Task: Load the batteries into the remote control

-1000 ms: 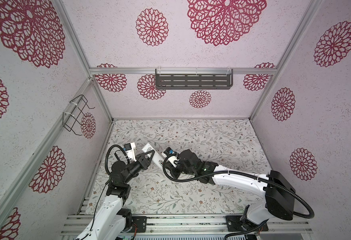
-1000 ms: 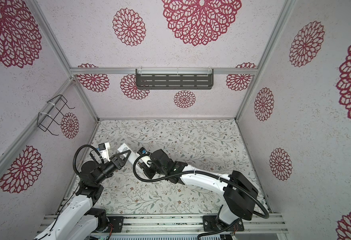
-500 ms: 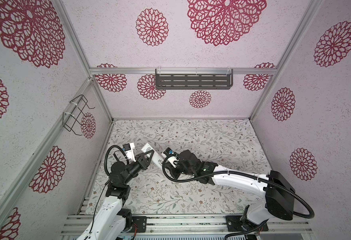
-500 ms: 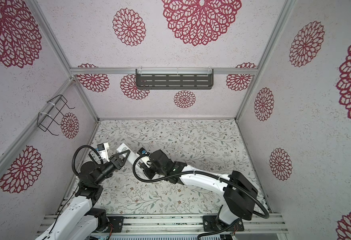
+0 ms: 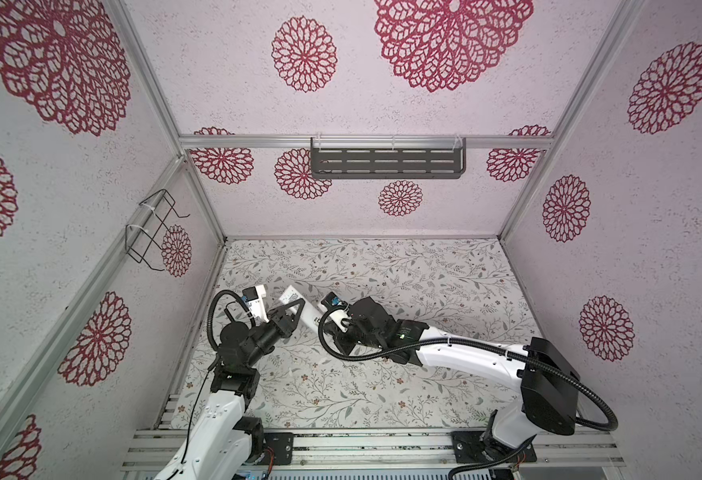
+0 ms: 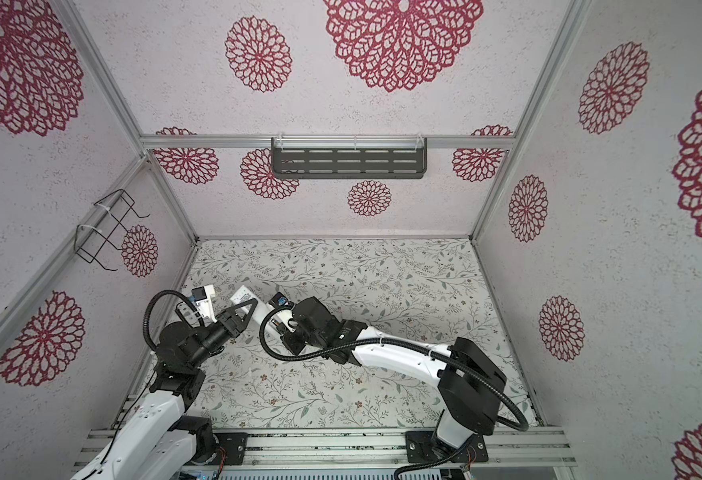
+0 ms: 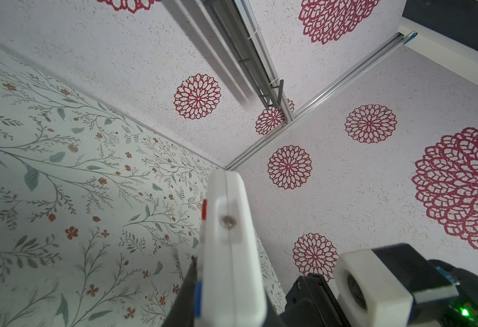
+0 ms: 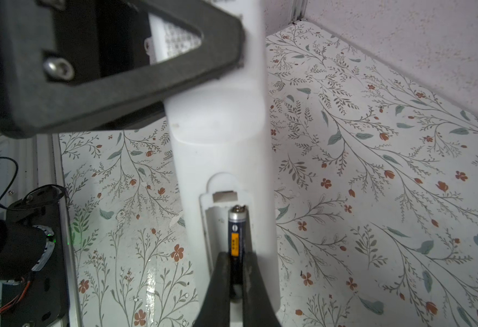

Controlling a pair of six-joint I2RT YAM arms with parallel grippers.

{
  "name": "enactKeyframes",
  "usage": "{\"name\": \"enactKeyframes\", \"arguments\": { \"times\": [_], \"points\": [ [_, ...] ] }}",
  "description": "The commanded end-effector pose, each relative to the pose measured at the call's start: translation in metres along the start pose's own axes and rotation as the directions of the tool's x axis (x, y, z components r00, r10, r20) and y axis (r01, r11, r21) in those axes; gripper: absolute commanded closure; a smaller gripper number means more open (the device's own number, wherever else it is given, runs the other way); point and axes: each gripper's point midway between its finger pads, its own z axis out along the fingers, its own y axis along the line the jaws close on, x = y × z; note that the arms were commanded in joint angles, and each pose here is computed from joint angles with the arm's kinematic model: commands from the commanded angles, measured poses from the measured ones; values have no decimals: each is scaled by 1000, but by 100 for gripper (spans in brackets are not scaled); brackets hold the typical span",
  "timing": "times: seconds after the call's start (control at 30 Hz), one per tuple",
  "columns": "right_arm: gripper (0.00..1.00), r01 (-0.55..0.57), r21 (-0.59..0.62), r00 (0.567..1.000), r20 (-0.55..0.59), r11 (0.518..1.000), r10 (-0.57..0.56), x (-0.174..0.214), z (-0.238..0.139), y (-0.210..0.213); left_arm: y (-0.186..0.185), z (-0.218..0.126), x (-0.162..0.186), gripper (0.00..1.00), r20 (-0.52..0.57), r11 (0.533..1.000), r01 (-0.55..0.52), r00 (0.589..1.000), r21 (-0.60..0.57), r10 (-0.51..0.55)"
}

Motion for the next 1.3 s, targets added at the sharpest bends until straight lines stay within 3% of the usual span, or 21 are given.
{"name": "enactKeyframes", "arguments": {
  "times": [0.0,0.57,0.83,1.07,1.27],
  "points": [
    [91,43,52,998,35,998,-45,-8,6,-11,-41,-3,-9,85,-35,986,31,999,164,-25],
    [91,154,79,988,13,985,-155,-3,28,-24,-60,-10,-28,87,-82,951,135,990,277,-117],
    [92,134,95,991,-17,986,-133,2,22,-33,-46,-15,-32,89,-56,972,106,994,210,-96],
    [92,105,89,994,-40,991,-101,5,15,-32,-39,-24,-36,89,3,994,13,1000,105,-13],
    [92,80,114,995,-75,990,-72,8,17,-37,-41,-26,-35,88,2,994,9,1000,112,-9]
  ]
}}
